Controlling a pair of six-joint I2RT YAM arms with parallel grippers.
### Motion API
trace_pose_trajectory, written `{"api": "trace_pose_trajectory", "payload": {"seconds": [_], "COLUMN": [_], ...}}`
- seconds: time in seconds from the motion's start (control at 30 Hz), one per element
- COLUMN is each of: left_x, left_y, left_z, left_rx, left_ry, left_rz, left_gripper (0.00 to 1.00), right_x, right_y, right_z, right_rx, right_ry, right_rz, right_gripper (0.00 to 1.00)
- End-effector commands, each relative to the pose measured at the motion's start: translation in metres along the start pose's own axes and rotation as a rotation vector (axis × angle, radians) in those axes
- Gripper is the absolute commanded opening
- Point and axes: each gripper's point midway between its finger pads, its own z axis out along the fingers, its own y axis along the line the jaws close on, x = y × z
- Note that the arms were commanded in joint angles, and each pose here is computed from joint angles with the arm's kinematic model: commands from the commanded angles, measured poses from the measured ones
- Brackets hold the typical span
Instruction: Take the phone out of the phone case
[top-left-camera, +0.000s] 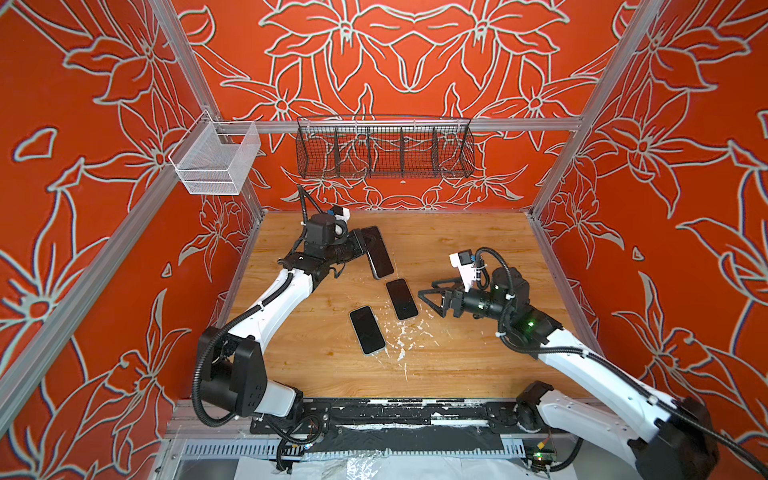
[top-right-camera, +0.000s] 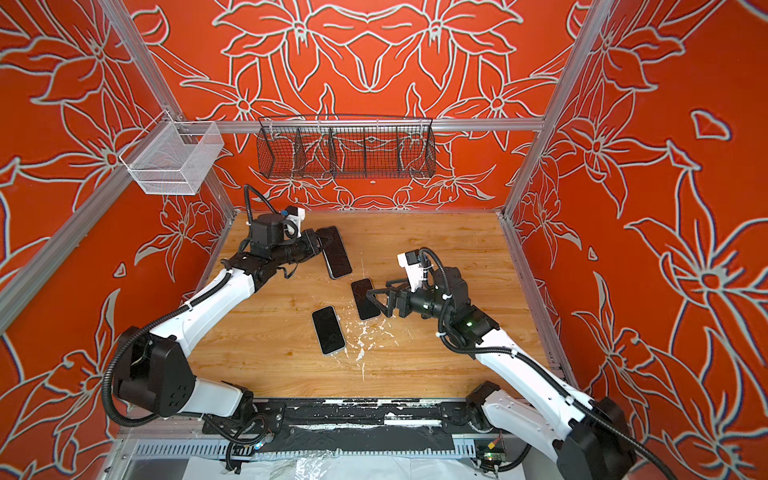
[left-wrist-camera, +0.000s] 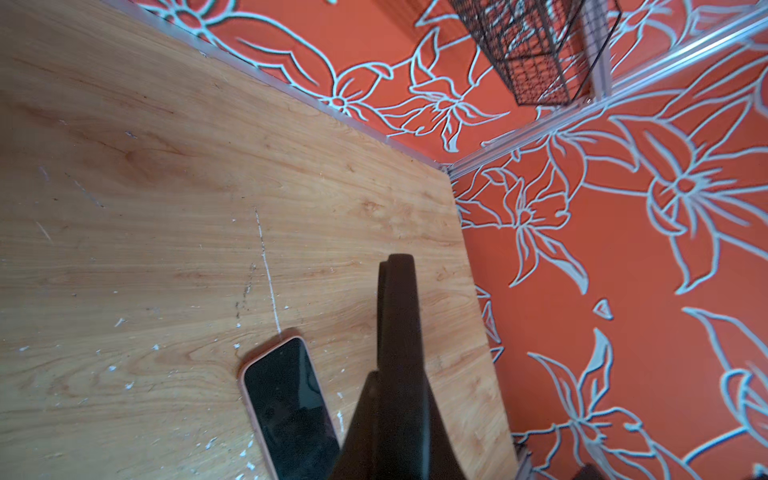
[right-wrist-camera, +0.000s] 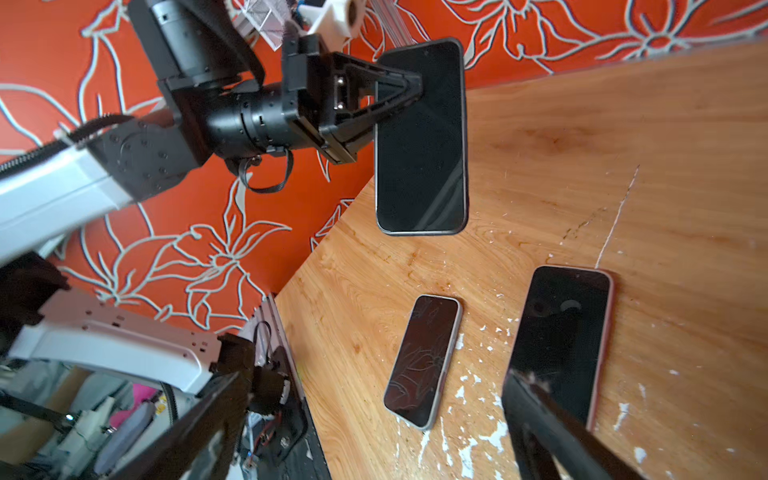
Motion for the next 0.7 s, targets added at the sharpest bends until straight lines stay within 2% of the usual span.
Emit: {"api": "trace_pose_trajectory", "payload": {"seconds": [0.0, 0.07, 0.3, 0.67], "left_x": [-0.024, -0.024, -0.020, -0.013], "left_y": [-0.019, -0.015, 0.000, -0.001], "left_z": [-0.005, -0.007, -0.019, -0.006], "left_rx": [0.180, 0.214, 0.142, 0.255], "left_ry": [-0.061, -0.061, -0.117, -0.060], "left_rz": [-0.104, -0.131, -0.151, -0.315], "left_gripper": [0.00, 0.00, 0.00, 0.00], "right_x": [-0.018, -0.021, -0.021, -0.010], "right_y": [0.004, 0.001, -0.006, -0.015], "right_z": [0.012, 0.020, 0.053, 0.086], "right_rx": [-0.064, -0.081, -0.110, -0.098], "right_ry": [-0.067, -0.081, -0.105, -0.109], "right_rz": [0.133, 0.186, 0.290, 0.367], "right_gripper": [0.97, 0.96, 0.95, 0.92]}}
